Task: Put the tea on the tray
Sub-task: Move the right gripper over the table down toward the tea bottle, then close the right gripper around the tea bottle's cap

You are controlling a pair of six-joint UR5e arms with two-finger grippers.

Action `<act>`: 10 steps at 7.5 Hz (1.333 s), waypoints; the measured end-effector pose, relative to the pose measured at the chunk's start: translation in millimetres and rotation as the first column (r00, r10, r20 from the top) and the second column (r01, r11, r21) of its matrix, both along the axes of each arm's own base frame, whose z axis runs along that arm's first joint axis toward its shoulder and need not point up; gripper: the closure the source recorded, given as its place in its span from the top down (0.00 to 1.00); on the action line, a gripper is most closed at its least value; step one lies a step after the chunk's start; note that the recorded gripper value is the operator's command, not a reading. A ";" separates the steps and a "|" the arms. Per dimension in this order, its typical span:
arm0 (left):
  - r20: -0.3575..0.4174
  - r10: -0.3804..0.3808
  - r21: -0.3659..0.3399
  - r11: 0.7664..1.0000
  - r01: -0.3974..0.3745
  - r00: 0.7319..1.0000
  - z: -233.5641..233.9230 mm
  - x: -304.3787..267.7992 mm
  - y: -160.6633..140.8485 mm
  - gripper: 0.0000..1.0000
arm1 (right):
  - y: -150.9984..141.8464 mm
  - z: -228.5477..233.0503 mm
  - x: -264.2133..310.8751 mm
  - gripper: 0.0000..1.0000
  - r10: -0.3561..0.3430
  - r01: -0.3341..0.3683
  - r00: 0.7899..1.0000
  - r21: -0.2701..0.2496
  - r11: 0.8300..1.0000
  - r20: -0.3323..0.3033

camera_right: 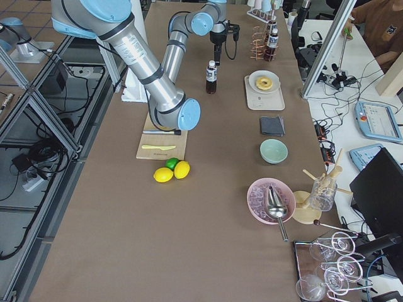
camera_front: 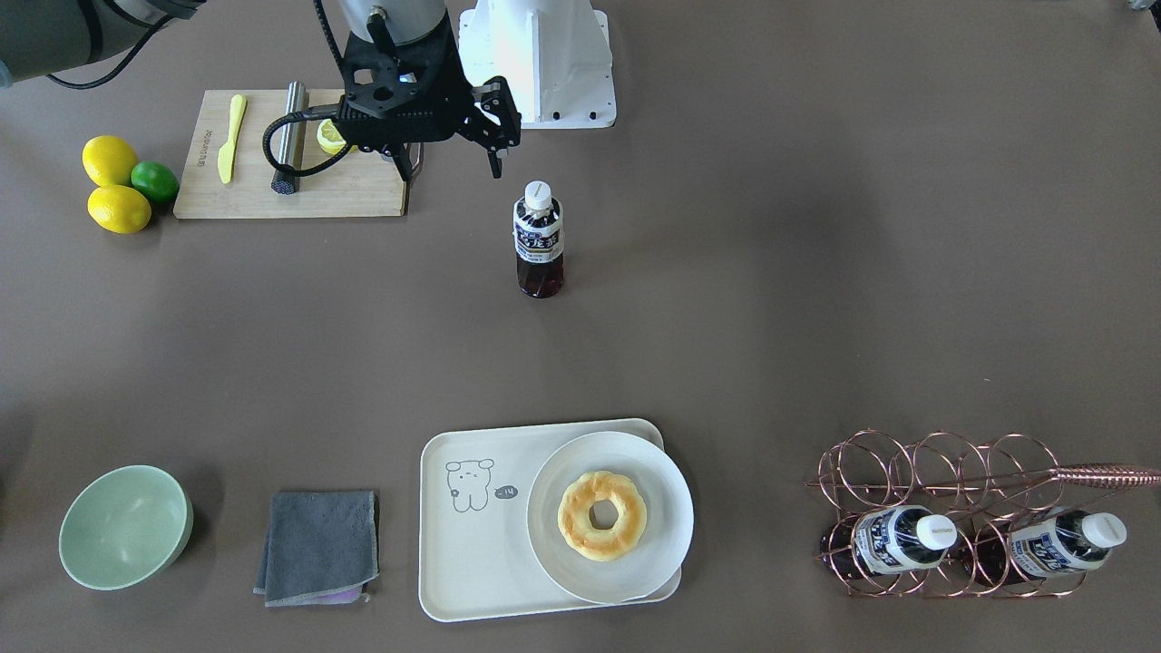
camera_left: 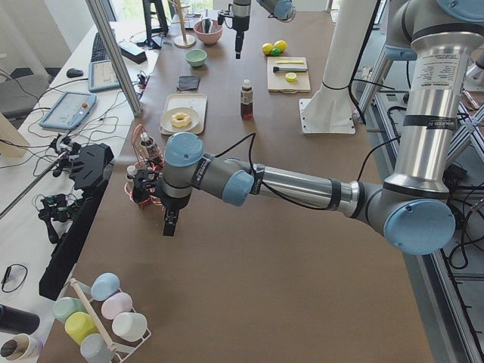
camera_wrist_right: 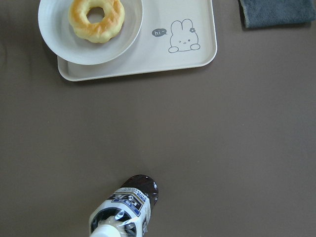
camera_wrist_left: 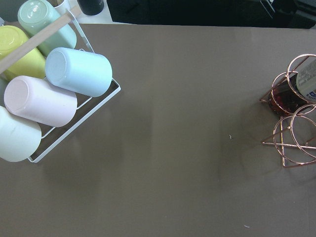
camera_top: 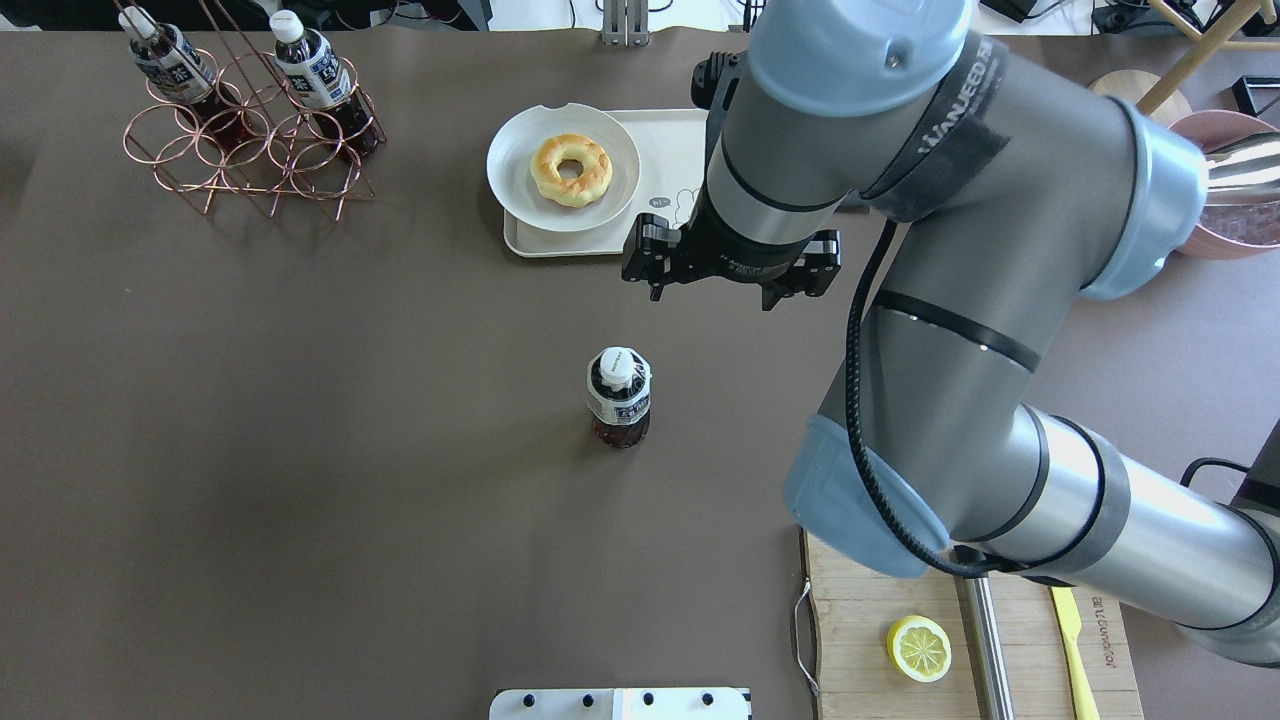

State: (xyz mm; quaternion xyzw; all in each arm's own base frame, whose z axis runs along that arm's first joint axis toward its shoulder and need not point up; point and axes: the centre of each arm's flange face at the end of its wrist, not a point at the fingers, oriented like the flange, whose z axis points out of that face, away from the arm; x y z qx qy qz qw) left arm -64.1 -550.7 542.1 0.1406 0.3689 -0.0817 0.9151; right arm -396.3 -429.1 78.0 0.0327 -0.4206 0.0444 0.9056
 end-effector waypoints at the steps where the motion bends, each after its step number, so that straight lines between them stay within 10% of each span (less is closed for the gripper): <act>1: 0.000 0.000 -0.002 1.000 0.000 1.000 1.1 0.0 1.0 0.98 | 13.7 -4.6 -17.3 1.00 0.016 -0.016 1.000 0.012 1.000 -0.014; 10: 0.001 0.000 -0.003 1.000 0.000 1.000 1.5 0.2 -1.6 0.98 | 46.6 -15.8 -101.4 0.83 0.025 -0.017 0.997 0.106 0.994 -0.079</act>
